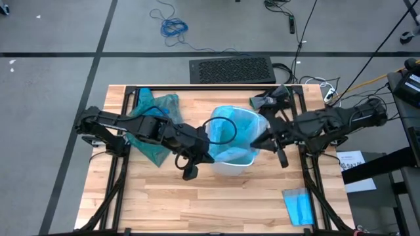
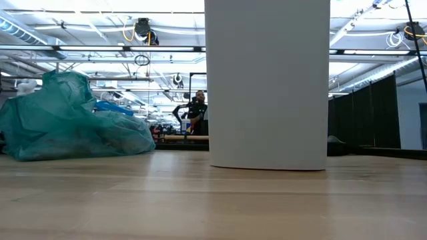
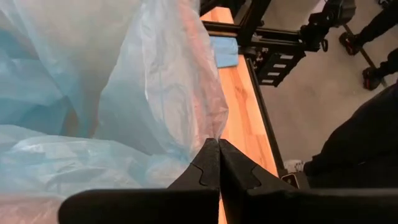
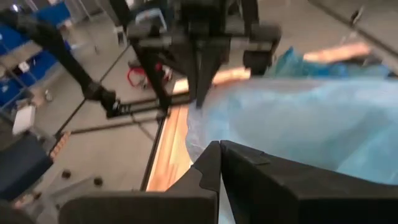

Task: Place trash/remove bag and relplace
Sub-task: Insert the new blue trash bag into the trash bin

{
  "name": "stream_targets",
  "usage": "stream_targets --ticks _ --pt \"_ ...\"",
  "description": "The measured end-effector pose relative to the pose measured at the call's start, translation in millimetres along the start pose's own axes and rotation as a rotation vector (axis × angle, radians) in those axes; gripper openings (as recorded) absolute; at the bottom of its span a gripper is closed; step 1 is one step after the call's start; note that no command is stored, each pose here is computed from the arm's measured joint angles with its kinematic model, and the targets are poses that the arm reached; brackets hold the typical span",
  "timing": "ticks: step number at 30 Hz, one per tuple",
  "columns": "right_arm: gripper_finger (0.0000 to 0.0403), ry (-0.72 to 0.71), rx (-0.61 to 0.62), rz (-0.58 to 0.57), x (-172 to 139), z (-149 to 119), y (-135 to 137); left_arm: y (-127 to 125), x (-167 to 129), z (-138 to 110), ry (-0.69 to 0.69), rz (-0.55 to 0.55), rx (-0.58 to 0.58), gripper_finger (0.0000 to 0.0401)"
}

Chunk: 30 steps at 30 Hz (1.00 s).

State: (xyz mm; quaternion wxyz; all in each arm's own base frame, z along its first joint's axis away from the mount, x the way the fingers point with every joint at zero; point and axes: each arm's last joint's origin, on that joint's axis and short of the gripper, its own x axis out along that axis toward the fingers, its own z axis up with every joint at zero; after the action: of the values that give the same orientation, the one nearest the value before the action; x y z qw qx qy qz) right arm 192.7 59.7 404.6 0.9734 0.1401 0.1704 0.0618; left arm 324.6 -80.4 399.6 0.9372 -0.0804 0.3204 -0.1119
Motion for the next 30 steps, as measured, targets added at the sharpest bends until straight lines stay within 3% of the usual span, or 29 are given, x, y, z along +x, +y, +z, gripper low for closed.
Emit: stream_targets --ticks 9,18,24,30 --pt "0.0001 -0.037 0.004 -0.053 7.6 7.4 -13.3 0.0 -0.2 0.0 0.0 0.0 0.002 0.0" --pt "0.0 0.1 0.064 0.105 17.3 -5.6 2.8 0.2 -0.2 -1.1 0.011 0.003 -0.005 0.0" --pt "0.0 0.185 0.078 0.113 21.1 -18.0 15.2 0.2 -0.2 -1.0 0.01 0.003 -0.008 0.0" --pt "0.0 0.075 0.046 0.076 17.7 -10.7 18.6 0.2 -0.2 -0.9 0.009 0.003 -0.008 0.0"
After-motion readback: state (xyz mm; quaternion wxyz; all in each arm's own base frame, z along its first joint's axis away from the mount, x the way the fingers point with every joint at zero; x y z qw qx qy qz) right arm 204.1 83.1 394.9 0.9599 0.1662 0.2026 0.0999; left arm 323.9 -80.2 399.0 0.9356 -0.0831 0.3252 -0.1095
